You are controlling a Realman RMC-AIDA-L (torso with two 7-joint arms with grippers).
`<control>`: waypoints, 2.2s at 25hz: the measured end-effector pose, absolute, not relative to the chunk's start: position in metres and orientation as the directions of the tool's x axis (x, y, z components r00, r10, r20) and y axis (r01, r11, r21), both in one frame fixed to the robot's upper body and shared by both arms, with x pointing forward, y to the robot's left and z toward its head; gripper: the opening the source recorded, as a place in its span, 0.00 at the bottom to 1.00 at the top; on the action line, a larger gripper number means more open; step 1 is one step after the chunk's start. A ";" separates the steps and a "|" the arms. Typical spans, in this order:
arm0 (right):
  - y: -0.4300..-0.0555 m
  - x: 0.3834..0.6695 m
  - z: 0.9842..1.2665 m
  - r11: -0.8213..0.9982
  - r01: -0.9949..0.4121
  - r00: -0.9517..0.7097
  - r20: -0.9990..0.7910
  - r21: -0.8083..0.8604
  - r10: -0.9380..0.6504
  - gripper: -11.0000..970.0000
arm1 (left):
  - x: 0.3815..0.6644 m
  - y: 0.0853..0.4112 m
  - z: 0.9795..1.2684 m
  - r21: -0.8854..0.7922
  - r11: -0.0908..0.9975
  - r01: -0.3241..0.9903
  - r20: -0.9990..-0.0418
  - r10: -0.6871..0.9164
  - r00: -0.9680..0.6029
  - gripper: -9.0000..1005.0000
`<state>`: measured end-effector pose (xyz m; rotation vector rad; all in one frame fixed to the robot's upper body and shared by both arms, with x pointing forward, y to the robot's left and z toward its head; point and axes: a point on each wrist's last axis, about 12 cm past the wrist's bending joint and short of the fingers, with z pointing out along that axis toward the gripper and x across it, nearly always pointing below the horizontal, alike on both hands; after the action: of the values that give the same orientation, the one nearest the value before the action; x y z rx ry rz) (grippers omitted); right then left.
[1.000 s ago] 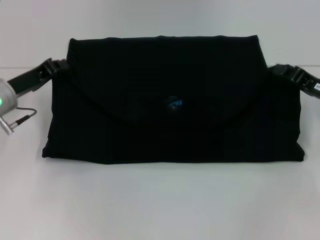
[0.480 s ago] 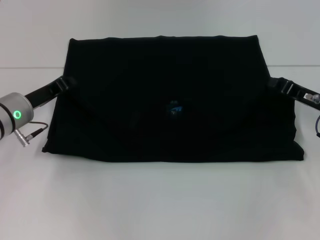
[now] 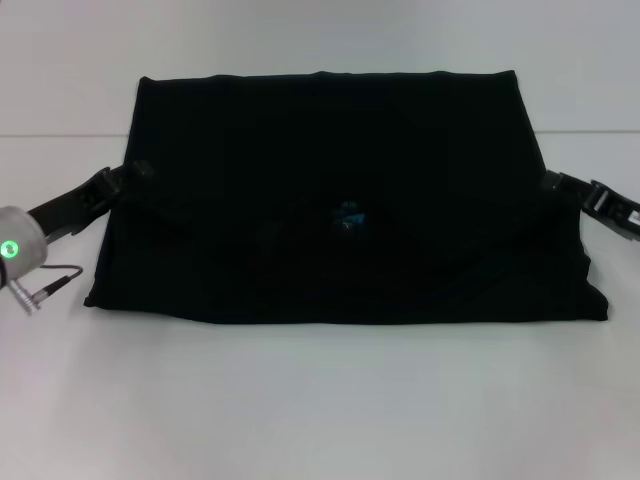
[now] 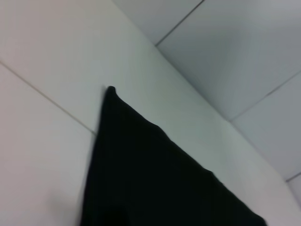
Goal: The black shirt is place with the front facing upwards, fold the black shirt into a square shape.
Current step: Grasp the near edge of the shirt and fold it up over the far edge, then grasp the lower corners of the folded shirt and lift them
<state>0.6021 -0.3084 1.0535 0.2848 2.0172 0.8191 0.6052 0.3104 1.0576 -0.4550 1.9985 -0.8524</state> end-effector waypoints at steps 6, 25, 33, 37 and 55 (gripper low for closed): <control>-0.322 0.576 1.056 0.689 -0.218 -0.574 -0.662 0.691 0.482 0.64 | 0.586 0.336 1.074 -0.783 0.611 0.118 -0.538 -0.570 -0.621 0.56; -0.297 0.519 1.049 0.534 -0.676 -0.582 -0.813 0.507 0.035 0.86 | 0.562 0.379 1.080 -0.728 0.685 0.011 -0.401 -0.413 -0.817 0.63; -0.292 0.519 1.047 0.528 -0.684 -0.582 -0.813 0.503 0.022 0.86 | 0.567 0.373 1.077 -0.711 0.703 0.011 -0.410 -0.402 -0.819 0.67; -0.291 0.519 1.047 0.527 -0.684 -0.582 -0.813 0.504 0.022 0.86 | 0.568 0.366 1.074 -0.693 0.720 0.024 -0.408 -0.366 -0.836 0.67; -0.285 0.518 1.045 0.518 -0.686 -0.585 -0.811 0.511 0.025 0.86 | 0.571 0.357 1.071 -0.670 0.741 0.045 -0.414 -0.323 -0.851 0.66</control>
<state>0.5175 -0.2852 1.0449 -0.5402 1.9526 1.1175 0.5712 0.3566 1.0712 -0.2101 2.4229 -0.9516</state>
